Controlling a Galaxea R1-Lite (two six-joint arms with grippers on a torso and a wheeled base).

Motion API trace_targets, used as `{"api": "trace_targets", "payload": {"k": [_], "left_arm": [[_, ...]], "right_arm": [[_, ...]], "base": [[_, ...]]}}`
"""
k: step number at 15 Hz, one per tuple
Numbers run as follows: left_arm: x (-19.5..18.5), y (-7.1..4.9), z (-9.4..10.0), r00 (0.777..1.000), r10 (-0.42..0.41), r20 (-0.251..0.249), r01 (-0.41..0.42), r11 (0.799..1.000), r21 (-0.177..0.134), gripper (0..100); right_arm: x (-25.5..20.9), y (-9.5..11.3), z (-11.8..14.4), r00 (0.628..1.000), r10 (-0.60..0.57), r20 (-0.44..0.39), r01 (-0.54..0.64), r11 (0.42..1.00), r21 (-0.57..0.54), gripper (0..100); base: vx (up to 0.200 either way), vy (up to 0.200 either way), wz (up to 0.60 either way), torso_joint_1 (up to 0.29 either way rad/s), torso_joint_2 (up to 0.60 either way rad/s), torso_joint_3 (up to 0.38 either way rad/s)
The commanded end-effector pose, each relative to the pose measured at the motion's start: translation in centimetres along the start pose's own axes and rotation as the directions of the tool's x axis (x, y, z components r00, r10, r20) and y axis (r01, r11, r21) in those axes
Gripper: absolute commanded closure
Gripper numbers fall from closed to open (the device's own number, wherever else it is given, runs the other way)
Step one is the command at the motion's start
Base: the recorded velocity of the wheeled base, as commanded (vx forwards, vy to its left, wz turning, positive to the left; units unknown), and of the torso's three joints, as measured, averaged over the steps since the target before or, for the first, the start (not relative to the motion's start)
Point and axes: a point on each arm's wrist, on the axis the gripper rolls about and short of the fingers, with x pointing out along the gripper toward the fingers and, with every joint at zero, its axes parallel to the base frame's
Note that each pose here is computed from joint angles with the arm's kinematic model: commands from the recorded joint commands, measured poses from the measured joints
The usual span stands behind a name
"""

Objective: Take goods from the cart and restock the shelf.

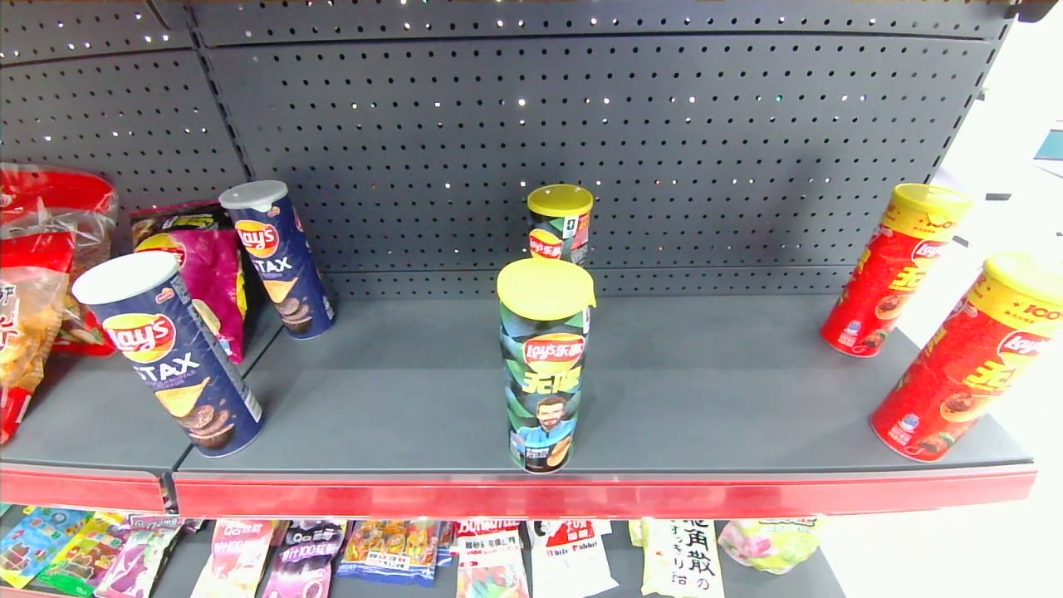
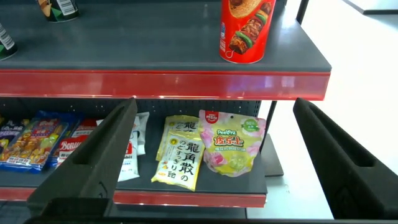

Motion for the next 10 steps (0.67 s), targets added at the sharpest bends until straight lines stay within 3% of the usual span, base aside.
{"api": "trace_targets", "payload": {"k": [1, 10], "left_arm": [[0.01, 0.0, 0.0, 1.0, 0.0, -0.001, 0.0, 1.0, 0.0, 0], [0.01, 0.0, 0.0, 1.0, 0.0, -0.001, 0.0, 1.0, 0.0, 0]], "right_arm": [[0.01, 0.0, 0.01, 1.0, 0.001, -0.002, -0.001, 1.0, 0.0, 0], [0.01, 0.0, 0.01, 1.0, 0.001, -0.002, -0.001, 1.0, -0.002, 0]], "base": [[0.0, 0.0, 0.0, 0.0, 0.0, 0.0], [0.0, 0.0, 0.0, 0.0, 0.0, 0.0]]}}
